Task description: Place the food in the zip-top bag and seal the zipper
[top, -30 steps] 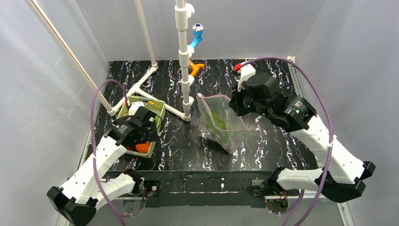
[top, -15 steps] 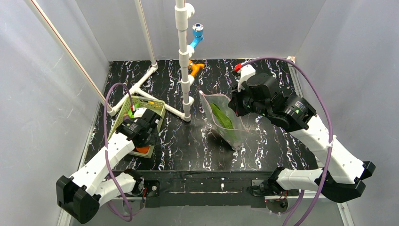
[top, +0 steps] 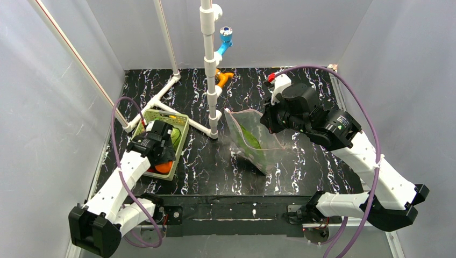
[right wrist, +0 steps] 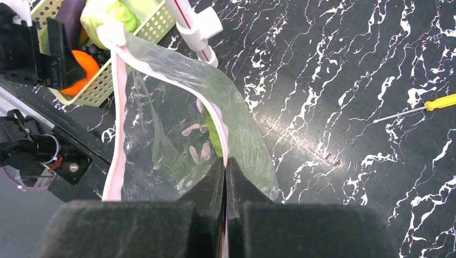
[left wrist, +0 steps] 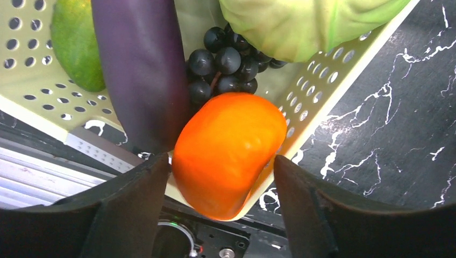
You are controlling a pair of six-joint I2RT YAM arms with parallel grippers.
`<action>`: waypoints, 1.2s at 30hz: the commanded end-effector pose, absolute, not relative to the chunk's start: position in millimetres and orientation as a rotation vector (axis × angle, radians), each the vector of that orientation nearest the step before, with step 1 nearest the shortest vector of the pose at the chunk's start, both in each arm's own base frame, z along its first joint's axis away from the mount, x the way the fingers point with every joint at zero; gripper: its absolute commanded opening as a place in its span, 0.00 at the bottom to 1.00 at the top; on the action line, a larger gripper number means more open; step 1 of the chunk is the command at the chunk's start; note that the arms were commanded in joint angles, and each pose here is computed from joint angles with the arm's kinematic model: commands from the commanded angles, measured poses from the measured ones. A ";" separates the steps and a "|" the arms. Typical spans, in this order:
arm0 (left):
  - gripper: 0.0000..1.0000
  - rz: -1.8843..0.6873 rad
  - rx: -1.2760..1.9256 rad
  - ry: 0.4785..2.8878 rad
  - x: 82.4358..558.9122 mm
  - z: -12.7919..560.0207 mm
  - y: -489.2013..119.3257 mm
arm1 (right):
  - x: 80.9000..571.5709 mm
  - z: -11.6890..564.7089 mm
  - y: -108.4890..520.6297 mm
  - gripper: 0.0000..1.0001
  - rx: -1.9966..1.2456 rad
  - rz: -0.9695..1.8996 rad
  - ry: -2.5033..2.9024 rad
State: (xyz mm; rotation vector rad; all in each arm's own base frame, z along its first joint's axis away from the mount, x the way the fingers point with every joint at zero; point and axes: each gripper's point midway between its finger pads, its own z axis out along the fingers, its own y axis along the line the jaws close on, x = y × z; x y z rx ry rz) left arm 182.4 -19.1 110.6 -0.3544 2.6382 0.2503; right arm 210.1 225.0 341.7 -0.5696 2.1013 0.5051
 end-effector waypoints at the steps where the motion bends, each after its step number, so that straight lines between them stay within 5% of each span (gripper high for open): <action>1: 0.74 0.243 -0.353 2.682 177.8 103.6 -21.6 | 211.0 360.9 228.6 0.01 -0.545 0.560 2.026; 5: 0.64 0.250 -0.356 2.701 176.9 101.0 -22.3 | 211.1 359.1 230.1 0.01 -0.546 0.565 2.030; 16: 0.15 0.176 -0.255 2.615 192.3 145.8 -27.6 | 214.0 361.5 230.1 0.01 -0.542 0.556 2.018; 22: 0.11 0.068 -0.186 2.530 199.6 209.1 -36.8 | 214.7 357.4 233.5 0.01 -0.552 0.559 2.029; 32: 0.12 -1.250 -0.091 1.929 180.3 388.5 -179.8 | 213.6 355.2 241.1 0.01 -0.562 0.594 2.039; 36: 0.11 -1.620 -0.015 1.839 167.9 417.2 -220.7 | 212.4 354.4 244.1 0.01 -0.568 0.609 2.045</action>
